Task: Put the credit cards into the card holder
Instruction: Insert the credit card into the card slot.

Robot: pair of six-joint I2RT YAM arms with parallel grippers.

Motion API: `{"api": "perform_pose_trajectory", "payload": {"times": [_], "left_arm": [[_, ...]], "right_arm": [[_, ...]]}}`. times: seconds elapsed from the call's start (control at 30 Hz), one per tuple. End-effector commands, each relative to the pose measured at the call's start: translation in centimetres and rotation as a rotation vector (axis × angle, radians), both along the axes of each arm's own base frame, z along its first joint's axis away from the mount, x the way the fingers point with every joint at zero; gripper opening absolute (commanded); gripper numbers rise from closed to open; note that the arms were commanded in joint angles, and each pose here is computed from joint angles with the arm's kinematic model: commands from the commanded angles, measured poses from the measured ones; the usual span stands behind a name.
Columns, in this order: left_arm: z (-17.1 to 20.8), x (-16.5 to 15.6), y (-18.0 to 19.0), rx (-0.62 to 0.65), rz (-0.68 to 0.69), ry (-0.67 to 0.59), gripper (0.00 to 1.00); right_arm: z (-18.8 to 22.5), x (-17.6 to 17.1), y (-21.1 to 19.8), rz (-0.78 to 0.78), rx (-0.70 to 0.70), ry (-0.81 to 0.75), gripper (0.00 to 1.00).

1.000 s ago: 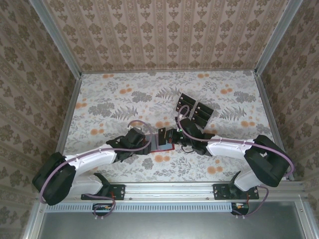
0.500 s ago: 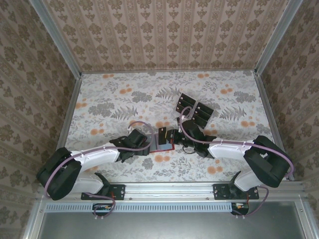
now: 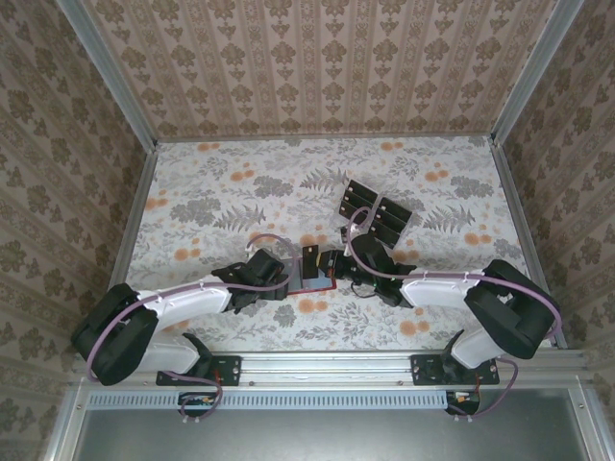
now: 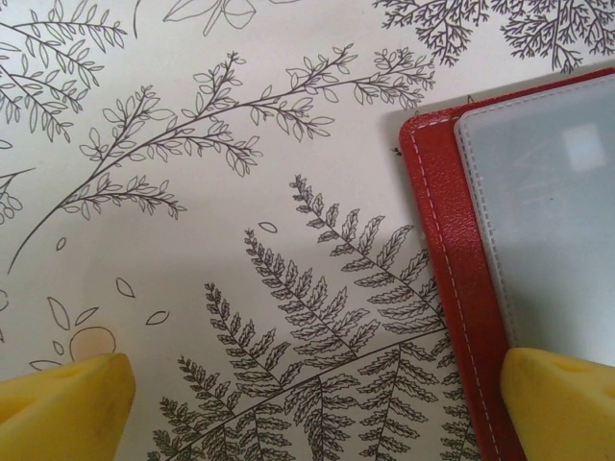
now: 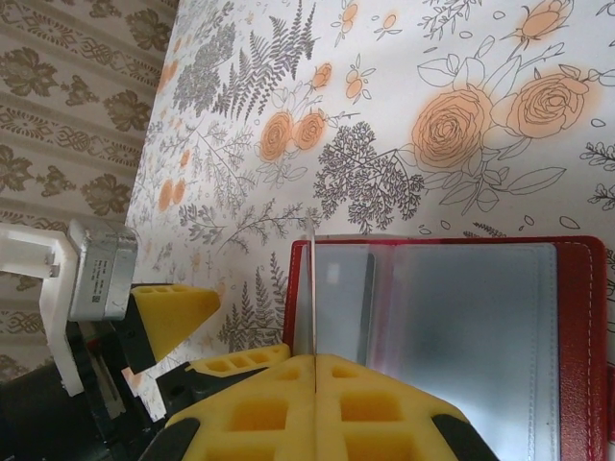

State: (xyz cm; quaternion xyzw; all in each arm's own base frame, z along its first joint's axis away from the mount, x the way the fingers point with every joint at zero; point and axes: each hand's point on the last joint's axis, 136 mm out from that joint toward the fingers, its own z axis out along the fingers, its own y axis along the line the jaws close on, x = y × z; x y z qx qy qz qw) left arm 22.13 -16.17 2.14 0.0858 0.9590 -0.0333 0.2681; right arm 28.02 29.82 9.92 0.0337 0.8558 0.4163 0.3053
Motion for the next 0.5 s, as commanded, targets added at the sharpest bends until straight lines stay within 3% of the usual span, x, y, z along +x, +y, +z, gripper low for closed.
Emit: {"api": "perform_pose_trajectory", "payload": {"times": [0.0, 0.47], "left_arm": [[0.0, -0.1, 0.4, 0.021, 0.022, 0.003, 1.0], [-0.3, -0.3, 0.6, 0.023, 0.024, 0.008, 1.0]], "right_arm": [[-0.4, 0.0, 0.2, 0.011, 0.029, -0.01, 0.0], [-2.8, 0.1, 0.2, -0.01, 0.047, 0.011, 0.0]]}}
